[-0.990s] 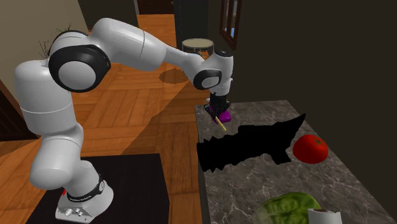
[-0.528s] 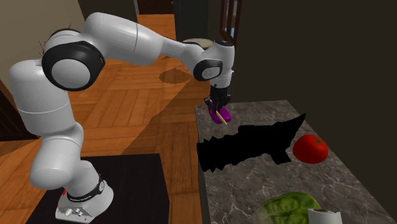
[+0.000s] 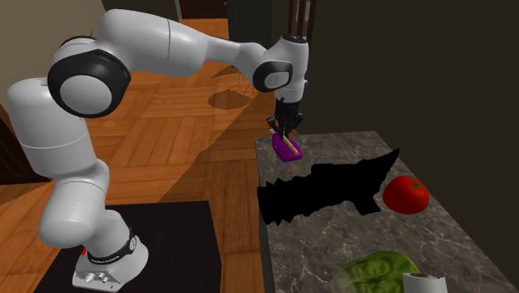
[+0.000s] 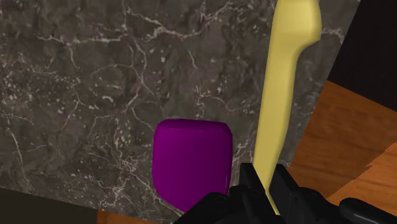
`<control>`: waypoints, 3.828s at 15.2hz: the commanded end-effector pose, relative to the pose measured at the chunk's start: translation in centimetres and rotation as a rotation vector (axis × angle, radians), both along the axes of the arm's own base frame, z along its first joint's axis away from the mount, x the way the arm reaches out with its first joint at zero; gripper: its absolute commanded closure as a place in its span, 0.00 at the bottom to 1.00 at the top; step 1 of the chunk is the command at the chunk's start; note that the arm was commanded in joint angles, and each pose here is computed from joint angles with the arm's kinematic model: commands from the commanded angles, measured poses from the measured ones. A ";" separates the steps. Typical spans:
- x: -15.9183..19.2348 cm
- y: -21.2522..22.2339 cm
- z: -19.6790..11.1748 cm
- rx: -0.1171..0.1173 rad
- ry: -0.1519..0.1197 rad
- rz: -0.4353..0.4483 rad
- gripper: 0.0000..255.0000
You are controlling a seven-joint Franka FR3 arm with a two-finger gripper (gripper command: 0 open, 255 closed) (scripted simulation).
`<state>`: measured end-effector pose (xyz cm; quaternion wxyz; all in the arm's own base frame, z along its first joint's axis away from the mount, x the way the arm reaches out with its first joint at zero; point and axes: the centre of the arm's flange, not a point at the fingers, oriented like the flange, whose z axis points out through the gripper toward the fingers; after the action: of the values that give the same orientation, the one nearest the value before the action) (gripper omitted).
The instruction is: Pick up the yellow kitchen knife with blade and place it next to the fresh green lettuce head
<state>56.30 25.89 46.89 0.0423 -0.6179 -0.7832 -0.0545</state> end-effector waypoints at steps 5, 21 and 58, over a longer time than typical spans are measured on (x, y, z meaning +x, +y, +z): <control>0.0 0.0 3.1 0.000 0.000 0.000 1.00; -1.4 -18.4 3.9 0.000 0.000 0.000 1.00; -3.3 -44.0 -5.0 0.000 0.000 0.000 1.00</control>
<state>53.01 -18.03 42.40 0.0421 -0.6182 -0.7830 -0.0545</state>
